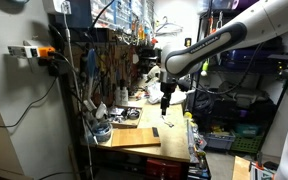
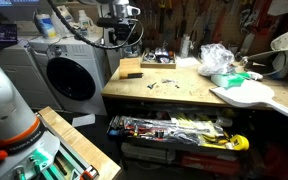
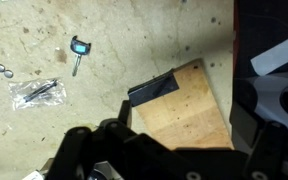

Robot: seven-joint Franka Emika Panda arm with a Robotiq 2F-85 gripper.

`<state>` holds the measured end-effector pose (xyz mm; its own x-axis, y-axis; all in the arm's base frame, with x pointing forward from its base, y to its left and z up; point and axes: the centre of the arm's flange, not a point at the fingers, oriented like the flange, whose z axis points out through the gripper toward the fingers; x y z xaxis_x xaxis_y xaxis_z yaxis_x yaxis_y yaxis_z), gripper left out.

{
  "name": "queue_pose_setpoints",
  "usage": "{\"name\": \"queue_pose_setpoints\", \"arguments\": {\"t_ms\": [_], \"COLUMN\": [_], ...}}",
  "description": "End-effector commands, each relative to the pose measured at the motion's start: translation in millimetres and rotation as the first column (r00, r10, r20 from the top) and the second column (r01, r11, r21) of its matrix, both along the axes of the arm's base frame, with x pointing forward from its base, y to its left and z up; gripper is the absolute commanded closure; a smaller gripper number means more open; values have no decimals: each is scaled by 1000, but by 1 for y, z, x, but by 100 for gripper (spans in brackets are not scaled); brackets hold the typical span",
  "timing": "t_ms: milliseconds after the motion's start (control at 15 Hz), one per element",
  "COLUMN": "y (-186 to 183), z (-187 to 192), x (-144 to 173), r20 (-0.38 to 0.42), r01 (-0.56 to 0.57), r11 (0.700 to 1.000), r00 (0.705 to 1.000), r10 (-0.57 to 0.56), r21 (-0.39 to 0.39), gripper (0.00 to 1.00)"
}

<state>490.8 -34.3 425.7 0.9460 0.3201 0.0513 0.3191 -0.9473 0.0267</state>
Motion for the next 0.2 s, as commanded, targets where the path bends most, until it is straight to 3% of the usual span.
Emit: {"name": "queue_pose_setpoints", "arguments": {"t_ms": [0,133], "y": [0,-1], "z": [-2,-4], "x": [-8,-18], "r20": [-3,-1], "r01": [-31,-60], "r11": [999,998], "r00": [1000,998], "r10": [31,60], "r21": [-4,-7], "gripper": [0,0]}}
